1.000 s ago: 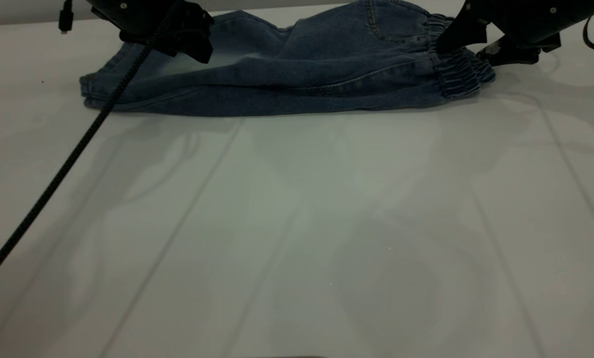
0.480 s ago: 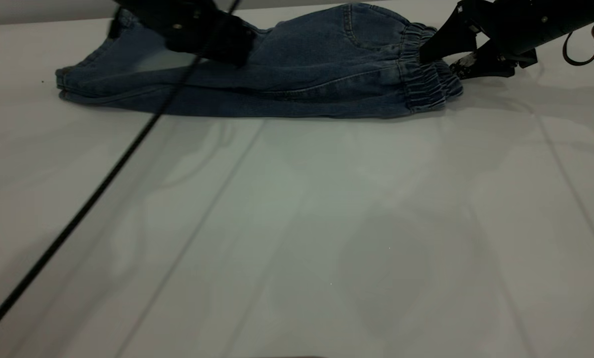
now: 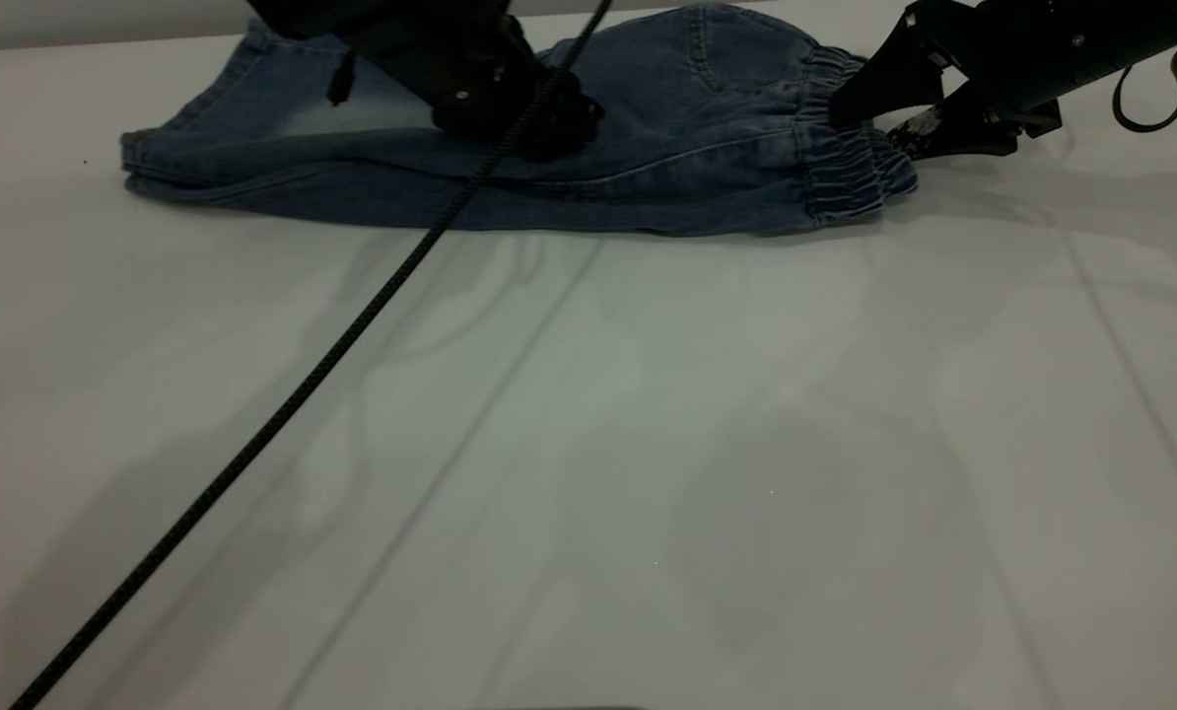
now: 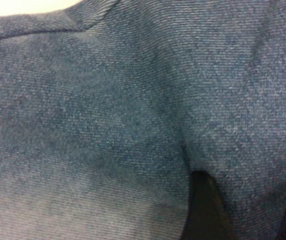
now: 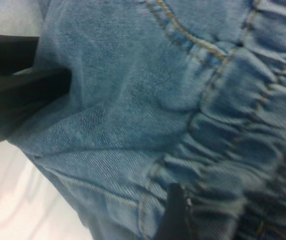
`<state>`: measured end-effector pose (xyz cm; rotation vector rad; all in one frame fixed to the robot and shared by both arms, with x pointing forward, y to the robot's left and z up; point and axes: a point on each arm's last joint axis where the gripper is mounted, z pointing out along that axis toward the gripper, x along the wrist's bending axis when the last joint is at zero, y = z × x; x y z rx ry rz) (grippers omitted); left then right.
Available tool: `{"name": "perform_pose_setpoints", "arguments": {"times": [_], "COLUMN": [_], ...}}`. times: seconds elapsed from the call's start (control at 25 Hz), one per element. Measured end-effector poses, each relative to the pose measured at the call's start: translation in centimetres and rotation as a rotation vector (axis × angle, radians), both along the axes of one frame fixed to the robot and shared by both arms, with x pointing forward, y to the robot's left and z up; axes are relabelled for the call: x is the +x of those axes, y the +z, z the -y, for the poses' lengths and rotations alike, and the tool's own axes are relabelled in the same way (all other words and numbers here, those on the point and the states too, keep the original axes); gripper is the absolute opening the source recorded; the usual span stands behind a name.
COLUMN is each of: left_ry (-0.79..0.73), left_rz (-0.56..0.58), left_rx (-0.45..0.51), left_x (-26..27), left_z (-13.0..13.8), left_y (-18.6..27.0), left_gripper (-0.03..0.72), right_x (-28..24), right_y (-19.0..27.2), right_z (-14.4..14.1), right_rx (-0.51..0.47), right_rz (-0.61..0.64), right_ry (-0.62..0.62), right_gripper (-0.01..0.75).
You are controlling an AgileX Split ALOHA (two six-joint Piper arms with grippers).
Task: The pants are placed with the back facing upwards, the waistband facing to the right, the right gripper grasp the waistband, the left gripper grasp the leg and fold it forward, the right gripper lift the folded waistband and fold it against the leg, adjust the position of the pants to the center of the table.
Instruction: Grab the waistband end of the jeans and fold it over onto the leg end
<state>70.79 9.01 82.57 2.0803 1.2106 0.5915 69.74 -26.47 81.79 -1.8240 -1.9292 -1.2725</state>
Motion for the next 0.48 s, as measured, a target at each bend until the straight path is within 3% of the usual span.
{"name": "perform_pose_setpoints", "arguments": {"times": [0.16,0.28,0.36,0.48], "left_ry": [-0.031,-0.038,-0.039,-0.04], "left_rz": [-0.006,-0.013,-0.014,-0.016], "left_rx": [-0.001,0.0,-0.001,0.0], "left_x": [-0.5,-0.7,-0.7,-0.7], "left_z": [1.4,1.6,1.6,1.6], "left_y": [0.0,0.0,0.0,0.0], "left_gripper": [0.412,0.412,0.412,0.412], "right_x": [-0.1,-0.2,-0.2,-0.2], "right_y": [0.0,-0.1,-0.2,-0.3], "right_z": [-1.4,-2.4,-2.7,-2.6], "right_rx": [-0.003,-0.019,-0.028,-0.037], "right_rz": [0.0,0.003,0.004,-0.005], "right_ry": [0.03,0.043,0.046,0.037], "right_gripper": [0.493,0.435,0.34,0.111]}}
